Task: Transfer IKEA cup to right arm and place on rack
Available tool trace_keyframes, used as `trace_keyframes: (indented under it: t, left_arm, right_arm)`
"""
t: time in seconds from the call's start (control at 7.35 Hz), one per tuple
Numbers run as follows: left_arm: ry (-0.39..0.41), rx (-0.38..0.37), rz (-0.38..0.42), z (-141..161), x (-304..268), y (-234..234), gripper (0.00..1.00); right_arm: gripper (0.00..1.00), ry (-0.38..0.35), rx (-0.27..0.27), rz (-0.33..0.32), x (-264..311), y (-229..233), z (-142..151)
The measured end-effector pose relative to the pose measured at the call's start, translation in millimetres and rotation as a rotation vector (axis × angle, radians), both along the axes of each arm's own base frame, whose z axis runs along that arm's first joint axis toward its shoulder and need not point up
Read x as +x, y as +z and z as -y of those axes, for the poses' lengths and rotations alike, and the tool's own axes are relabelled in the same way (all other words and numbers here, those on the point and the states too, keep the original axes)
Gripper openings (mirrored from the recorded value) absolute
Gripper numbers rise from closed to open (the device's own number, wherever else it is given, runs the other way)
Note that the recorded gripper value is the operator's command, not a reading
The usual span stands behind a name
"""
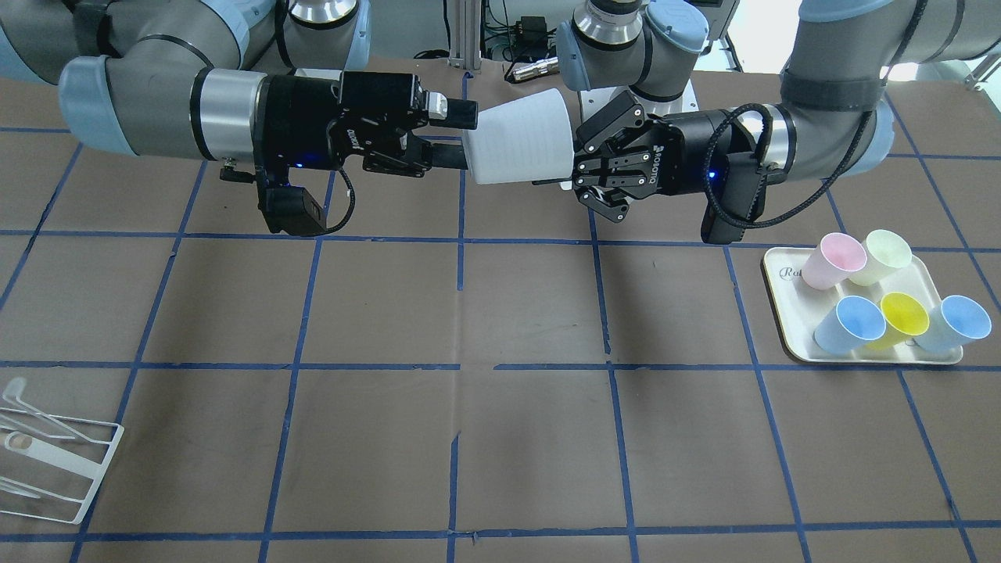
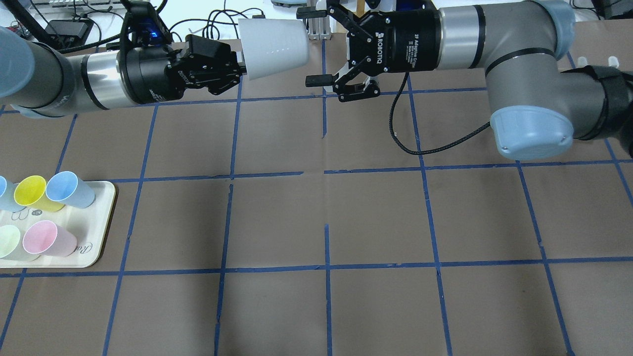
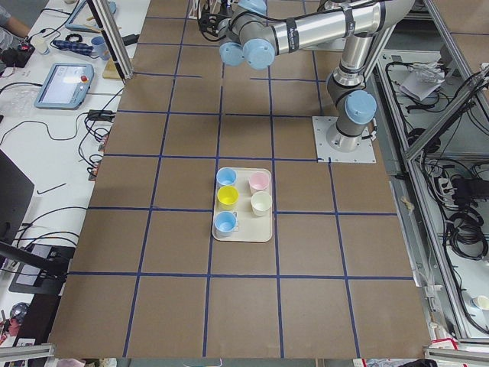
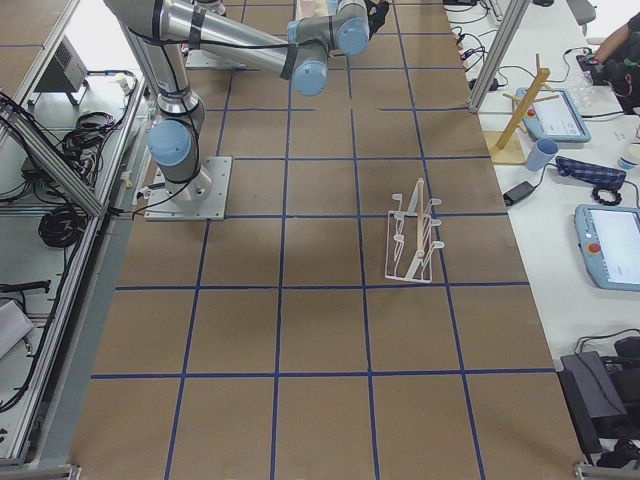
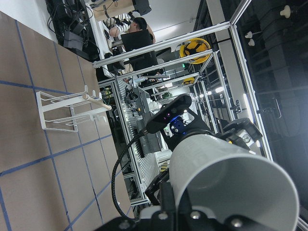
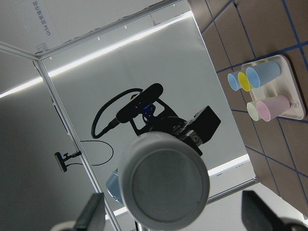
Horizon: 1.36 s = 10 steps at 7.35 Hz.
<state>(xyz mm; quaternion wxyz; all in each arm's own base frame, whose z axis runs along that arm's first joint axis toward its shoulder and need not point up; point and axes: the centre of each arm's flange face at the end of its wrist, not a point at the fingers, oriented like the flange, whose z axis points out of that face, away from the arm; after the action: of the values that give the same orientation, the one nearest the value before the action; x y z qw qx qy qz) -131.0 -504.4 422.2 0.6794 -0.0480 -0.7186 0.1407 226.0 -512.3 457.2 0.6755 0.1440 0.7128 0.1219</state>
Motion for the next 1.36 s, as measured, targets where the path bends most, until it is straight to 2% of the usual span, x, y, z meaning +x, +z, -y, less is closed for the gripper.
trace_keyframes:
  t: [0.14,0.27,0.41,0.54,0.68,0.82,0.95,1.36]
  left_arm:
    - [0.001,-0.001,-0.003,0,-2,0,0.04]
    - [0.001,-0.001,-0.003,0,-3,1,0.07]
    - [0.002,-0.001,-0.004,0,-3,1,0.11]
    - [0.002,-0.004,-0.003,0,-3,2,0.15]
    - [0.002,-0.007,-0.003,0,-3,3,0.41]
    - [0.002,-0.012,-0.002,1,-3,4,0.62]
    - [0.002,-0.019,0.0,1,-3,7,0.73]
    - [0.008,-0.029,0.002,2,0,12,0.73]
  right_arm:
    - [0.93,0.006,0.001,0.002,3,0,4]
    - [0.79,0.009,0.003,0.003,5,0,8]
    - [0.74,0.01,0.007,0.004,5,-1,10]
    - [0.66,0.011,0.009,0.006,5,-1,11]
    - [0.57,0.01,0.01,0.008,5,0,11]
    - [0.5,0.01,0.012,0.009,5,2,11]
    - [0.48,0.01,0.01,0.009,5,5,12]
    - [0.47,0.008,0.011,0.005,5,10,15]
